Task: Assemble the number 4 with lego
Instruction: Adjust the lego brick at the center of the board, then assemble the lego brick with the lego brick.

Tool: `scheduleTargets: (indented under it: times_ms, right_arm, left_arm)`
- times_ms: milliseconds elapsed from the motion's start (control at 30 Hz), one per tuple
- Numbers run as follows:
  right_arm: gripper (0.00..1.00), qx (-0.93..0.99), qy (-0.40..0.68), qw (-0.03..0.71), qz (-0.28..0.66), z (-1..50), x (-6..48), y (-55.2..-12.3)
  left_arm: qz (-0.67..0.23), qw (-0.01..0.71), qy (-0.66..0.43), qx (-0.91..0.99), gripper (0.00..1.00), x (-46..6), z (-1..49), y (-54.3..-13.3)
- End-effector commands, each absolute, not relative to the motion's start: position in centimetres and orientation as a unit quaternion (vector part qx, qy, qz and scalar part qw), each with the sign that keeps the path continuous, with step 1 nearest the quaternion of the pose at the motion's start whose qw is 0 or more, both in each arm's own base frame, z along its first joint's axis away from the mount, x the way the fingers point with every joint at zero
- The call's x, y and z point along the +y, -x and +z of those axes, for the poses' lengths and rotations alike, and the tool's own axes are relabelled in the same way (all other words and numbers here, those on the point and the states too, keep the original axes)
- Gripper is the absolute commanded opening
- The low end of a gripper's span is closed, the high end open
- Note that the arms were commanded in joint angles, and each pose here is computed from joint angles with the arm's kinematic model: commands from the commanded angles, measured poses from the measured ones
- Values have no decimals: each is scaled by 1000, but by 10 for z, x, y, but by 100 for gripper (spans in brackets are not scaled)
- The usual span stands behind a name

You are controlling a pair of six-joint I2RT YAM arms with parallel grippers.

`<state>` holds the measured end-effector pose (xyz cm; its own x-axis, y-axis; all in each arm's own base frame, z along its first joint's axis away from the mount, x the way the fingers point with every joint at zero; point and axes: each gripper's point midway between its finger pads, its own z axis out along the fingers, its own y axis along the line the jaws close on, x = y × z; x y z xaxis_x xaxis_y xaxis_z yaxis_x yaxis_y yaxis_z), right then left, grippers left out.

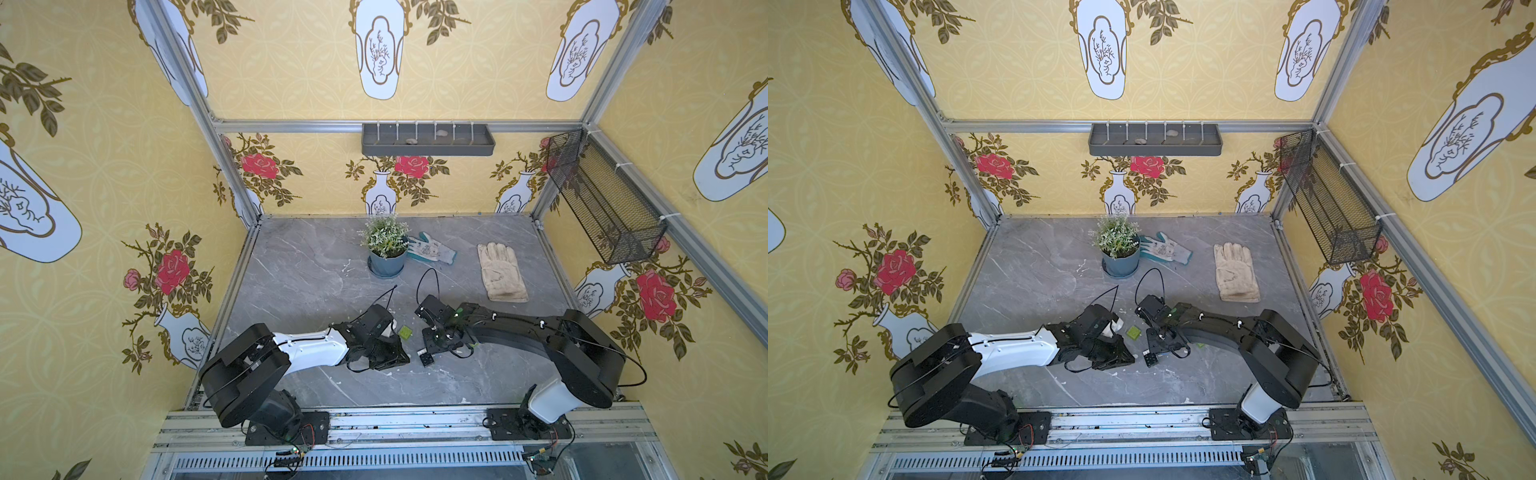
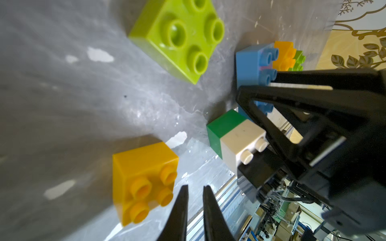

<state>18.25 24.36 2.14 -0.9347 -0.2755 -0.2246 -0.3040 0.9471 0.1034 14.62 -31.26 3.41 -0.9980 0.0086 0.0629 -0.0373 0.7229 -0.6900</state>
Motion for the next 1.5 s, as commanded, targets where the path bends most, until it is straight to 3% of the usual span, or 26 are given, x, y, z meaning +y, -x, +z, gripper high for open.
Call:
scheduleTargets:
  times_ms: [0,267,467,600,1467]
  right_arm:
    - [5,984,124,108,72,24,243,-184]
    - [7,982,87,167,29,55,224,-208]
    - [8,971,110,197,74,94,252,-210]
    - [8,966,153,199,67,90,276,-202]
    - [4,948,236,210,40,70,282,-177]
  left_arm:
    - [400,34,8,-916,21,-328,41,-149]
    - [397,26,7,-917,22,-333,41,-157]
    - [371,-41,-82,-924,20,-288,45,-183]
    - [363,-74,-124,-921,22,-263,46,-199]
    - [357,-44,-124,-925,20,-263,13,-196]
